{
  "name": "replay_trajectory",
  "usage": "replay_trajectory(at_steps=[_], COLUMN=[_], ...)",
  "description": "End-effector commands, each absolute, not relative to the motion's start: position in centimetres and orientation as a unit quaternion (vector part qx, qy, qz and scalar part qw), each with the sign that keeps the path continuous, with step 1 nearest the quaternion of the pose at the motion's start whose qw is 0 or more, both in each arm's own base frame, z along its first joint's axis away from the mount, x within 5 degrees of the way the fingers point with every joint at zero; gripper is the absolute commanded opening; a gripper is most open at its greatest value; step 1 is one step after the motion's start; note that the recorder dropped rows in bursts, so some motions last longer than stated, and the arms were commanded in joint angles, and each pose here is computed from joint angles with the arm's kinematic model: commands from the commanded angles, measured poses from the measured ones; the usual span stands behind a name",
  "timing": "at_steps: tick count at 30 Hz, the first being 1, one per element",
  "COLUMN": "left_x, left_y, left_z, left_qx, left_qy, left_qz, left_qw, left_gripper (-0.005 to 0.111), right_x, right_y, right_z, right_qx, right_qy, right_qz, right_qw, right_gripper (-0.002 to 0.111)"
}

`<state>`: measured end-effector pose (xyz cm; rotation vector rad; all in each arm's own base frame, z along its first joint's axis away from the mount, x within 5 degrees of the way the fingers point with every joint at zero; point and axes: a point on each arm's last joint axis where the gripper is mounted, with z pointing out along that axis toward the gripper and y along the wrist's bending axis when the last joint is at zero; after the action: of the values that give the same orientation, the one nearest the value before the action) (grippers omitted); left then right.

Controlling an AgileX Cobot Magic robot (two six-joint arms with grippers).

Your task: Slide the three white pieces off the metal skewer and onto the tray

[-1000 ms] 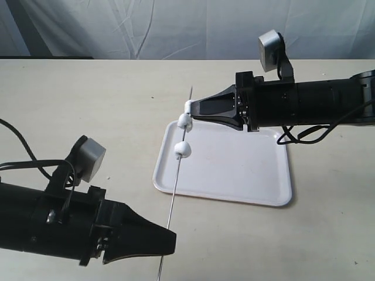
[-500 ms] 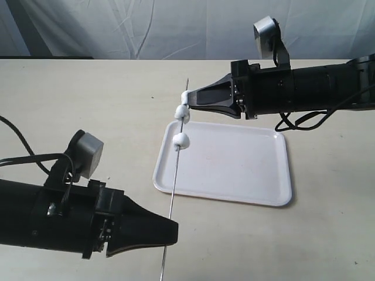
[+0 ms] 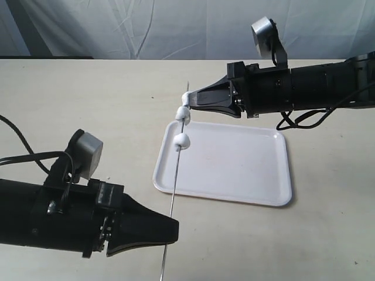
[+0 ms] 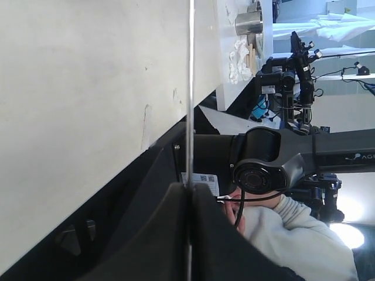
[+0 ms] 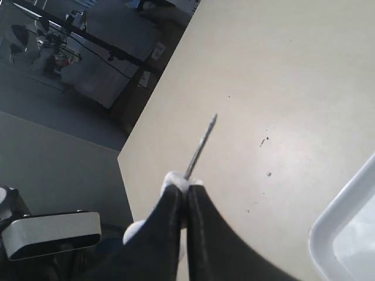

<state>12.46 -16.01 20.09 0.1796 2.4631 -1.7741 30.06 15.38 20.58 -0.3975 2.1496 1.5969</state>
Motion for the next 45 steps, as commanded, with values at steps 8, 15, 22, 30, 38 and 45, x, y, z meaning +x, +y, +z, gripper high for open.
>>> replay_trajectory(at_steps=[8,15,22,30,38,45], left_x=[11.5,11.4,11.3,11.3,11.2,11.5], left_y=[-16.0,-16.0,-16.0,-16.0,-16.0,-16.0], left_z=[20.2,20.3,20.4,20.4,20.4,20.2], left_qx=[0.09,0.094,0.097,0.1,0.102,0.095], left_qy=[0.801,0.797,0.793,0.794,0.793,0.802], left_qz=[-0.591,-0.596,-0.601,-0.6,-0.601,-0.59], left_qw=[0.021,0.016,0.011,0.01,0.01,0.021], left_gripper=[0.0,0.0,0.0,0.0,0.0,0.0], right_x=[32.1,32.5,33.4,33.9,34.1,34.0], right_y=[15.0,14.7,14.8,14.5,14.3,14.4], right_z=[21.7,21.3,22.4,22.1,22.0,22.0], right_qx=[-0.098,-0.084,-0.091,-0.076,-0.071,-0.073], right_qy=[0.786,0.801,0.795,0.809,0.815,0.813], right_qz=[0.549,0.523,0.521,0.493,0.481,0.485], right_qw=[0.266,0.277,0.297,0.31,0.316,0.314], right_gripper=[-0.001,-0.001,-0.001,-0.001,-0.001,-0.001])
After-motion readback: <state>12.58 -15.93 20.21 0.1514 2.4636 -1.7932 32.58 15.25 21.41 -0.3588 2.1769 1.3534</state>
